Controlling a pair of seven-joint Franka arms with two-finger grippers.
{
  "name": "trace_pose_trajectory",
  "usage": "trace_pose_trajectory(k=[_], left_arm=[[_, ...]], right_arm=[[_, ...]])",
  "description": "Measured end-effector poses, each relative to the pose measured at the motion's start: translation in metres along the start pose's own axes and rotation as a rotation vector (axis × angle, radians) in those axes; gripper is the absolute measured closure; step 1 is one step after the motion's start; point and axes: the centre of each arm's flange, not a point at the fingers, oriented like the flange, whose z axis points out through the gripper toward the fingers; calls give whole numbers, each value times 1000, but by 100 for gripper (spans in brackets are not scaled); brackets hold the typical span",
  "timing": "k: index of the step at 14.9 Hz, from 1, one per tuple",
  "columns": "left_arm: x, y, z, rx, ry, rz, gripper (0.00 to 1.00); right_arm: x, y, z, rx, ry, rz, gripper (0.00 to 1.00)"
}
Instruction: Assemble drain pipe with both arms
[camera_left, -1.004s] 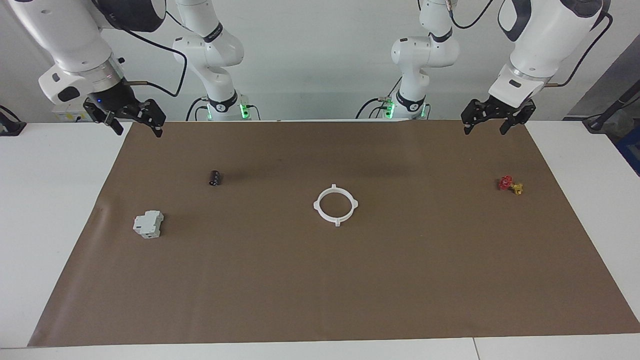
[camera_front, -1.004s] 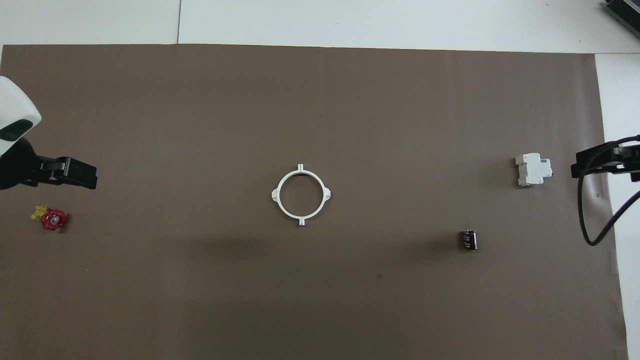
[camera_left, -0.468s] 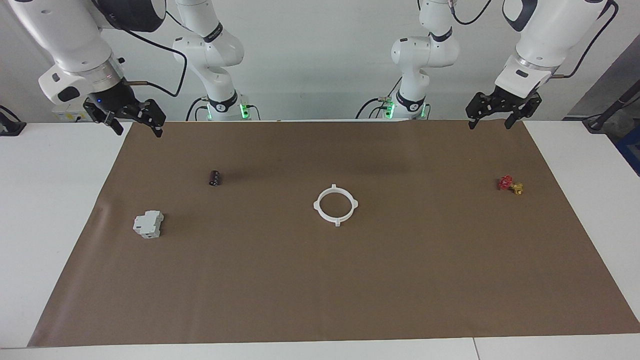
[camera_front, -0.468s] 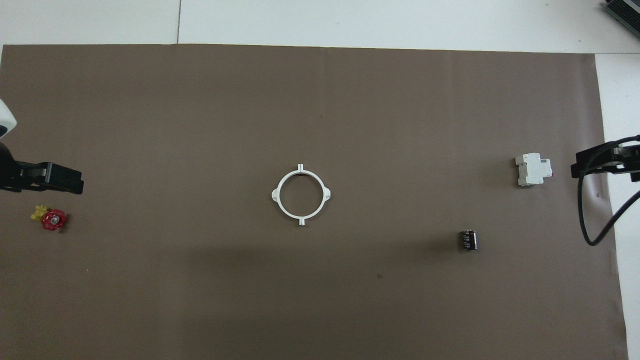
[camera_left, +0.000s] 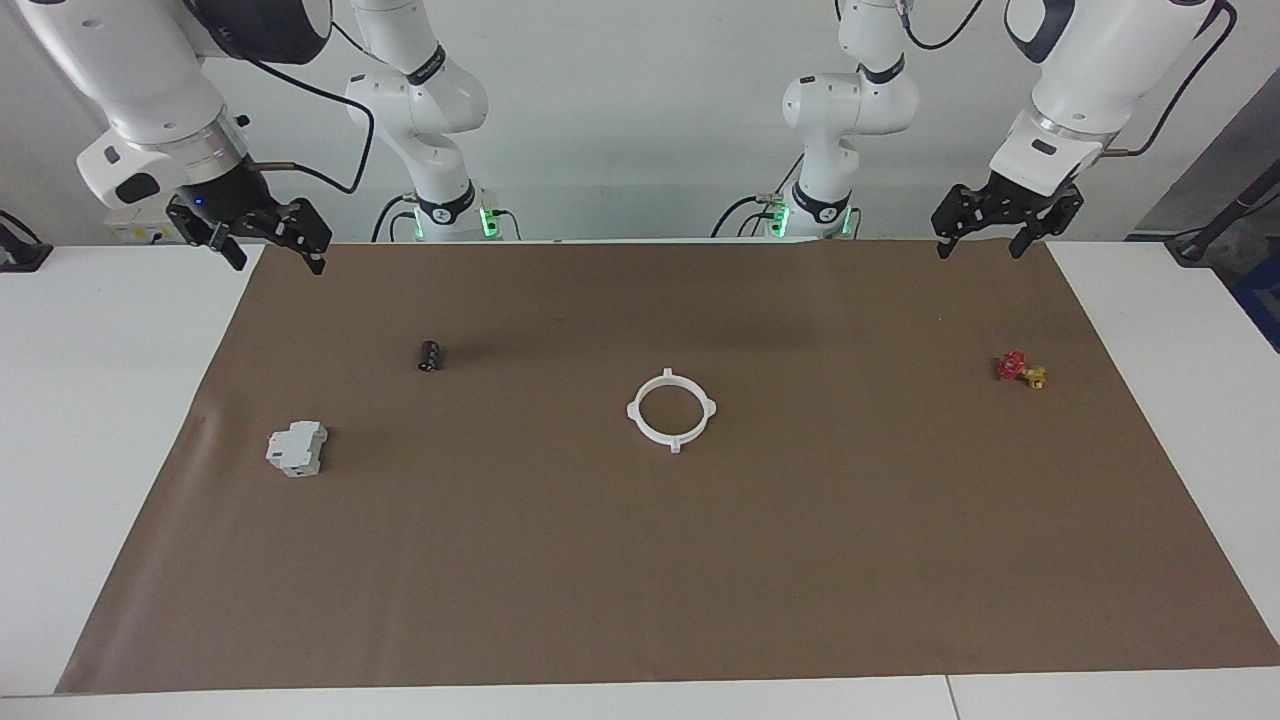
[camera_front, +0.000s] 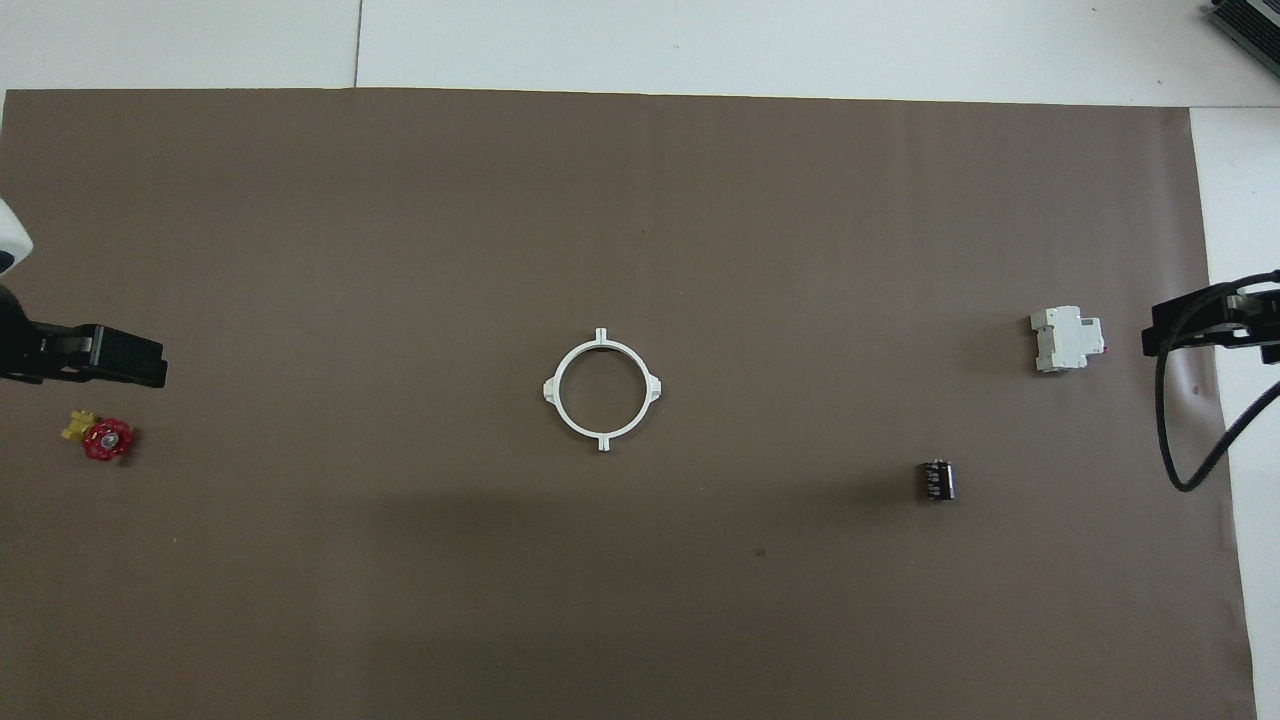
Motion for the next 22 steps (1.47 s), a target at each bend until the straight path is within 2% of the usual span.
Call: trace_pose_trajectory(k=[22], left_arm=[[2, 0, -2, 0, 21, 1, 0]], right_arm=[[0, 0, 0, 0, 0, 0, 0]])
